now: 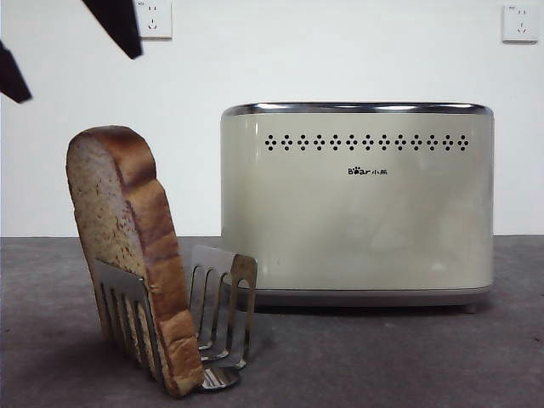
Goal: Pick up a slice of bread from the rack,put the bread on the toaster,press the button
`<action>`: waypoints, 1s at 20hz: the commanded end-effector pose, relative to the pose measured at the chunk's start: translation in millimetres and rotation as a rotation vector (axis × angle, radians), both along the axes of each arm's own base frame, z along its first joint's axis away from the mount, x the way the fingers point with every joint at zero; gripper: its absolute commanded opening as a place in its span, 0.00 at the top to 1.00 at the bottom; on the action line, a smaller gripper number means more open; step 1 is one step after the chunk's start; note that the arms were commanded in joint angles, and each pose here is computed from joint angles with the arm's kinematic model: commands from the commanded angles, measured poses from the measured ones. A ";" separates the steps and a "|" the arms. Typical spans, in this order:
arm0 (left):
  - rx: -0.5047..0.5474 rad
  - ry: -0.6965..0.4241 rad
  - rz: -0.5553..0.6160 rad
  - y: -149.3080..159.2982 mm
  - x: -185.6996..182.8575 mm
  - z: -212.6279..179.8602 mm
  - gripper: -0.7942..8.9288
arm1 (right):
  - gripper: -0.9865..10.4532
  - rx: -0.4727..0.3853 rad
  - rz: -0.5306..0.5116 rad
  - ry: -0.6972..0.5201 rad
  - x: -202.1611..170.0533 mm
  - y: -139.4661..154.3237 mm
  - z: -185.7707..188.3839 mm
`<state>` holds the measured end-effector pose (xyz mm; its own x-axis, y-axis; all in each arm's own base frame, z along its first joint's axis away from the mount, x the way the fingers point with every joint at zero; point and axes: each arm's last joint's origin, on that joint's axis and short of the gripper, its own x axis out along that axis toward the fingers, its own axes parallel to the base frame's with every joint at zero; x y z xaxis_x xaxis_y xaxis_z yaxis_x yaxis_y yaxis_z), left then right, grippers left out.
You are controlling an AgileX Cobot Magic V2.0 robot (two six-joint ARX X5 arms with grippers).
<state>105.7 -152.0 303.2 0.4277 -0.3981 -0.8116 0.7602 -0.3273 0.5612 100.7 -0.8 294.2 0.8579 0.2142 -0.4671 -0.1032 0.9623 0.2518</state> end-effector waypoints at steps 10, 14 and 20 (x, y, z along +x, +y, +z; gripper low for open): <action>0.184 0.027 0.109 -22.3 36.8 -34.7 0.55 | 0.92 -0.082 0.113 -0.004 -2.5 1.9 -1.6; 0.178 0.025 0.113 -24.7 39.2 -36.5 0.69 | 0.92 -0.081 0.113 0.003 -2.8 1.9 -2.2; 0.183 0.019 0.117 -23.7 38.6 -35.7 0.78 | 0.92 -0.079 0.113 0.007 -3.0 1.9 -2.6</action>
<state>143.6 -176.0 267.0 0.4439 -0.1938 -0.8748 0.8101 -0.3305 0.4843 98.2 0.9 290.5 0.8251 0.2670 -0.4979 -0.2008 0.9623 0.1833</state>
